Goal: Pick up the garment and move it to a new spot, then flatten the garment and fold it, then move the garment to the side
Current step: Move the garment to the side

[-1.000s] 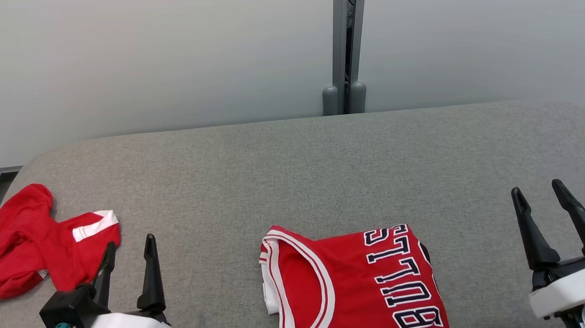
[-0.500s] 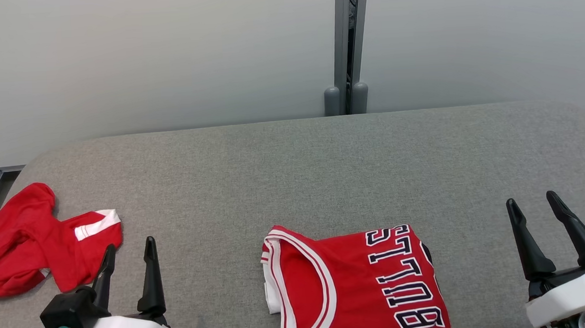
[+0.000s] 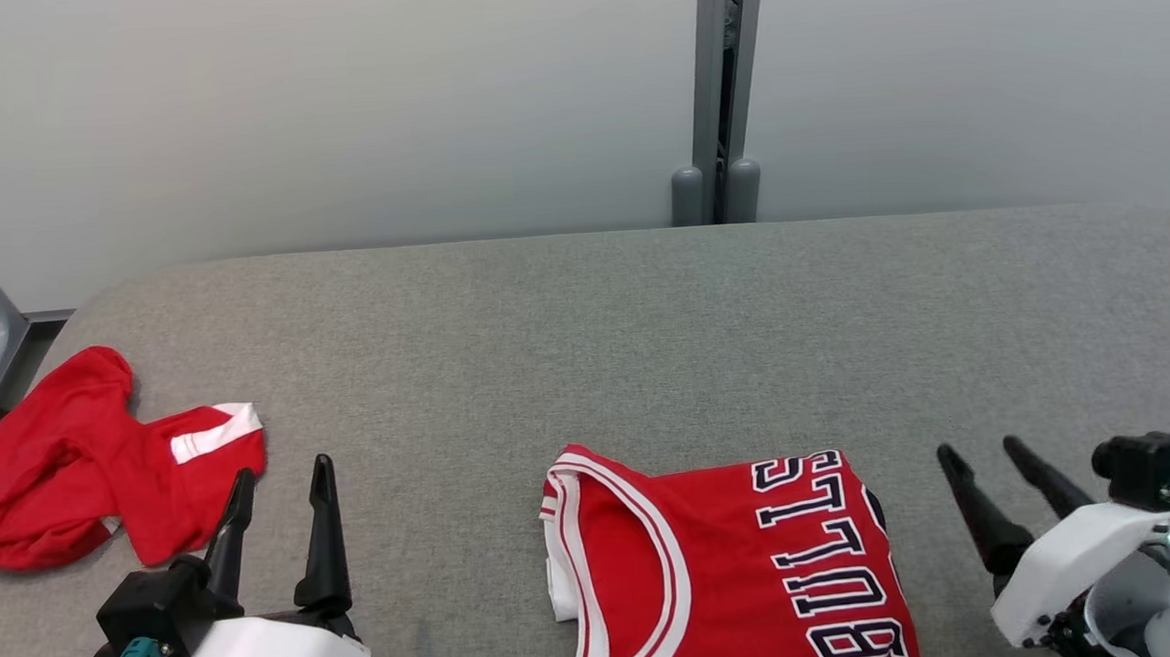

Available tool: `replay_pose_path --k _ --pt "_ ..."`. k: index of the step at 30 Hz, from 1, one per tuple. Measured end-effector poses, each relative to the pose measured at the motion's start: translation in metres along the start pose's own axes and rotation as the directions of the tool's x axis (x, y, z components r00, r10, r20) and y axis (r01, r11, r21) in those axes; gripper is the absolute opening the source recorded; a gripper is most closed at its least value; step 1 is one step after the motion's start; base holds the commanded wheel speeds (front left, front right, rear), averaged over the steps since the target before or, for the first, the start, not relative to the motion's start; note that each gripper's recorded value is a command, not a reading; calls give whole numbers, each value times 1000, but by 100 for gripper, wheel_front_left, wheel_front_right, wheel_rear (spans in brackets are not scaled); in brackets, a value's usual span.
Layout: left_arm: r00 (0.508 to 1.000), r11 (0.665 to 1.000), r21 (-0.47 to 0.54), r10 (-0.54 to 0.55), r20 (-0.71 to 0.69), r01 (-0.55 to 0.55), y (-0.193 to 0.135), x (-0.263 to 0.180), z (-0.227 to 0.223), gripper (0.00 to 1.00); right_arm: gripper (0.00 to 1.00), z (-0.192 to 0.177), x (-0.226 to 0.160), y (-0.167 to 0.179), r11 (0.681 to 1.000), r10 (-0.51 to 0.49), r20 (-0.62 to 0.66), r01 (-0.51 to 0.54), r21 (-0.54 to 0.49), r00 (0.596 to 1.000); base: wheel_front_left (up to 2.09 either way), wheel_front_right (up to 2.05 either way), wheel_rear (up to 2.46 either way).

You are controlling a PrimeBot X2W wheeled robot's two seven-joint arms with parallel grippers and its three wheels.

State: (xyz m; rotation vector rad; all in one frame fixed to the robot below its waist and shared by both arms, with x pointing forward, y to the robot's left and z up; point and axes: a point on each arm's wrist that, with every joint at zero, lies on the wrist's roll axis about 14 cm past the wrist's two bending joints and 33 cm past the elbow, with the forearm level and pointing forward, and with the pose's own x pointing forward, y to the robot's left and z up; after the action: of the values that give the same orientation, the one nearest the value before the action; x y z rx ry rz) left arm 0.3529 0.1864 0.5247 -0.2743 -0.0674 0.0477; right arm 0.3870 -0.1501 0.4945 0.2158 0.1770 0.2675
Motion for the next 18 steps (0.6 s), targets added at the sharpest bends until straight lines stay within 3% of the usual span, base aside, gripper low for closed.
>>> replay_pose_path --k 4,8,18 --pt "1000 1000 -18 22 8 -22 6 -5 2 100 100 -44 11 10 998 38 -218 -26 59 975 0 0 0" --pt "998 998 -20 56 14 -55 17 -11 4 100 100 -71 17 14 995 60 -349 -29 94 935 0 0 0" --pt "992 992 -23 121 20 -120 36 -25 6 100 100 -121 19 29 979 105 -550 12 205 829 0 0 0"
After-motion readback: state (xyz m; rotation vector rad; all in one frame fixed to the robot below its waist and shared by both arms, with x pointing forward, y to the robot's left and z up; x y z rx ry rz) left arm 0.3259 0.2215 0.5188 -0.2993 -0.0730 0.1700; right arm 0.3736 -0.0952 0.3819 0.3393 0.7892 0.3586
